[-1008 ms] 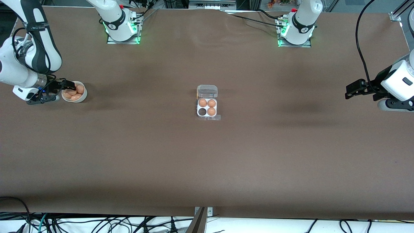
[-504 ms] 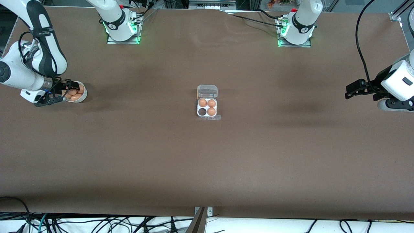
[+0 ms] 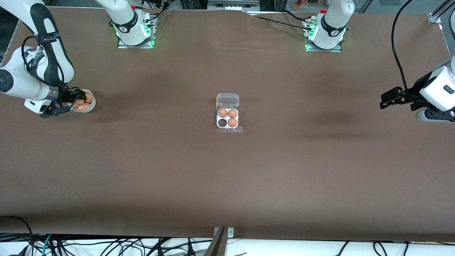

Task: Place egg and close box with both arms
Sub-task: 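Lower the right gripper and grasp one brown egg from the bowl, then carry the egg to the clear carton and lower it into the empty slot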

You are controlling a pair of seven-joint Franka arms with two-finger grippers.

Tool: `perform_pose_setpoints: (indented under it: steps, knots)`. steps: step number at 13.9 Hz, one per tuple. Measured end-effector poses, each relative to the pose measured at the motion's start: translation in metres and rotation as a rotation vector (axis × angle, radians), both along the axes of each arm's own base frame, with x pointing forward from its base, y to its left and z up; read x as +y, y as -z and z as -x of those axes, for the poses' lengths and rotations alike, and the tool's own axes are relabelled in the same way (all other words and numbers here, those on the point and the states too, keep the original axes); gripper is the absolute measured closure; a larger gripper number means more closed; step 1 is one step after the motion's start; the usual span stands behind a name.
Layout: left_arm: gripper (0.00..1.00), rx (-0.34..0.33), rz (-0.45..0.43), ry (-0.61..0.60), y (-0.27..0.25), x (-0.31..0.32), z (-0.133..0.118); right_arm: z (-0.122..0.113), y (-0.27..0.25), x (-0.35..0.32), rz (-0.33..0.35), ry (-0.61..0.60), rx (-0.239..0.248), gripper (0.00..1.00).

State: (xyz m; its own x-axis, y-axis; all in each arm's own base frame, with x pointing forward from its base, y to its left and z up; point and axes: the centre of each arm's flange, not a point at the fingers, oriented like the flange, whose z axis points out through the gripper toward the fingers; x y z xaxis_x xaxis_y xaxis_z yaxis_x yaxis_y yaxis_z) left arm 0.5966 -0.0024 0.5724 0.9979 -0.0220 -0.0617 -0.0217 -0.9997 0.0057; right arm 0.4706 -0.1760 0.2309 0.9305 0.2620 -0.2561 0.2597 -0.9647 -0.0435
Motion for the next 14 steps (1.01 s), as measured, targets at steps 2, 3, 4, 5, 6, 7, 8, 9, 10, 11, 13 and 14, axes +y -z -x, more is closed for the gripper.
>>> perform_pose_setpoints:
  steps: [2,3,4,5,6,7,8,9,10,11,13,14]
  knots:
    - [0.00,0.000,0.000,-0.002,0.000,0.001,0.000,-0.001,0.000,0.000,0.001,-0.001,-0.001,0.50]
    - [0.00,0.000,0.000,-0.002,0.000,0.001,0.000,-0.002,-0.001,0.000,0.001,-0.001,0.001,0.53]
    - [0.00,0.000,0.000,-0.002,0.000,0.001,0.000,-0.002,0.000,0.000,0.000,-0.001,0.007,0.53]
    - [0.00,0.000,0.000,-0.002,0.000,0.001,0.000,-0.003,0.000,0.000,-0.001,-0.001,0.016,0.53]
    - [0.00,0.000,0.000,-0.002,0.000,0.001,0.000,-0.005,-0.001,0.000,-0.004,0.000,0.031,0.53]
    - [0.00,0.000,0.000,-0.002,0.000,0.001,0.000,-0.007,-0.002,0.000,-0.007,0.000,0.047,0.53]
    - [0.00,0.000,0.000,-0.002,0.000,0.001,0.000,-0.009,-0.003,0.000,-0.010,0.000,0.064,0.53]
    - [0.00,0.000,0.000,-0.002,0.000,0.001,0.000,-0.013,-0.006,0.000,-0.012,0.000,0.079,0.53]
    - [0.00,0.000,0.000,-0.001,0.000,0.001,0.000,-0.018,-0.009,-0.001,-0.013,0.000,0.092,0.53]
    - [0.00,0.000,0.000,-0.001,0.000,0.001,0.000,-0.024,-0.013,-0.001,-0.012,-0.001,0.102,0.53]
    - [0.00,0.000,0.000,0.001,0.000,0.000,0.000,-0.042,-0.025,0.003,-0.018,-0.001,0.138,0.53]
    - [0.00,0.000,0.000,0.002,0.000,-0.001,0.000,-0.053,-0.032,0.009,-0.030,0.008,0.158,0.53]
